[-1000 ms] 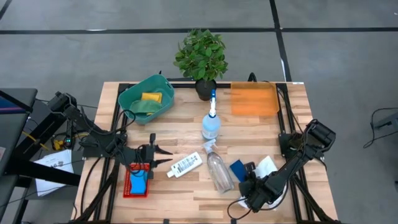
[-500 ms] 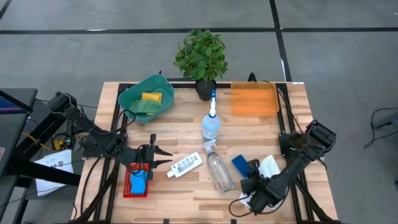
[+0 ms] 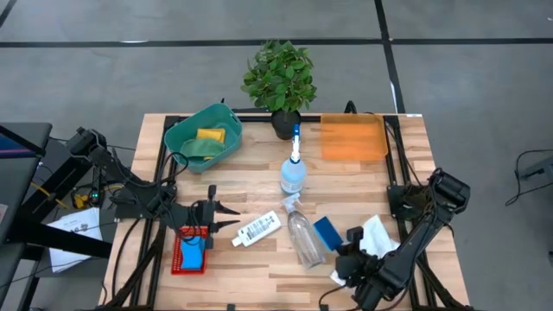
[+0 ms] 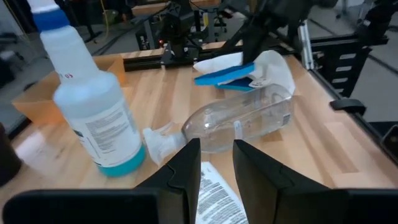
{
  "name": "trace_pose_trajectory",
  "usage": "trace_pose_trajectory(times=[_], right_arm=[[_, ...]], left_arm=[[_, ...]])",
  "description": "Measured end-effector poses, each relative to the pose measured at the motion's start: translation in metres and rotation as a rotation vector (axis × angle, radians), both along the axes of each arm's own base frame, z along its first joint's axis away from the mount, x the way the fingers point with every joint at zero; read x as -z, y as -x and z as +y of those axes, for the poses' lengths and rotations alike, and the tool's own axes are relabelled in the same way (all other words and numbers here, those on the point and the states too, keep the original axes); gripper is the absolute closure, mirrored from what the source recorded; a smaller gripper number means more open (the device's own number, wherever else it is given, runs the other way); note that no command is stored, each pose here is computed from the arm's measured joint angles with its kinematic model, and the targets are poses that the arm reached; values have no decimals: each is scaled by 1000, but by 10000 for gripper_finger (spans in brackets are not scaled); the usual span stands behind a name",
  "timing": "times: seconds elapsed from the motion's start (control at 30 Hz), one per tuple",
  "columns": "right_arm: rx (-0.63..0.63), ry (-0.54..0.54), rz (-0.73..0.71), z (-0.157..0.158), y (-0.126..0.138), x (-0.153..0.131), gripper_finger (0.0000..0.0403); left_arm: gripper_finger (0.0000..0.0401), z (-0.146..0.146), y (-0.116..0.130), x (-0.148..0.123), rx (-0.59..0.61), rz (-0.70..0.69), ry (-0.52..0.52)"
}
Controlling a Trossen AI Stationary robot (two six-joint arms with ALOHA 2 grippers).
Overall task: Pick & Place Kitchen Items
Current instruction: Put the blue sponge into the red bin
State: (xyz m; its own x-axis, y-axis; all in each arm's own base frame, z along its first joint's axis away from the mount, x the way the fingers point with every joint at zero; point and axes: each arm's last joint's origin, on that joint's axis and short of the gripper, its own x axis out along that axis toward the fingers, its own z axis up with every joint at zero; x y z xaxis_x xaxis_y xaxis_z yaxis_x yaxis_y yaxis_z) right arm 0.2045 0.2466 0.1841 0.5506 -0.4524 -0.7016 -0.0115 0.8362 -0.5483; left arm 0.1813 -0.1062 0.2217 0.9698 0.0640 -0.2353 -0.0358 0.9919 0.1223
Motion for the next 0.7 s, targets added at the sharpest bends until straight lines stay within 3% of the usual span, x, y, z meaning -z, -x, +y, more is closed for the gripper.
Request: trace_pose_trajectory(times=[0.3, 0.5, 0.6, 0.7], right_arm=[[26, -91, -452, 22, -14, -10, 403], [181, -134, -837, 23, -25, -21, 403], [246, -140, -1008, 21, -27, -26, 403], [295, -213, -1082, 20, -28, -27, 403]], left_arm=[[311, 4, -4, -3, -20, -30, -12], [311, 8, -10, -17, 13, -148, 31], [311, 10, -12, -25, 69, -220, -19], [311, 16, -15, -32, 66, -285, -67]])
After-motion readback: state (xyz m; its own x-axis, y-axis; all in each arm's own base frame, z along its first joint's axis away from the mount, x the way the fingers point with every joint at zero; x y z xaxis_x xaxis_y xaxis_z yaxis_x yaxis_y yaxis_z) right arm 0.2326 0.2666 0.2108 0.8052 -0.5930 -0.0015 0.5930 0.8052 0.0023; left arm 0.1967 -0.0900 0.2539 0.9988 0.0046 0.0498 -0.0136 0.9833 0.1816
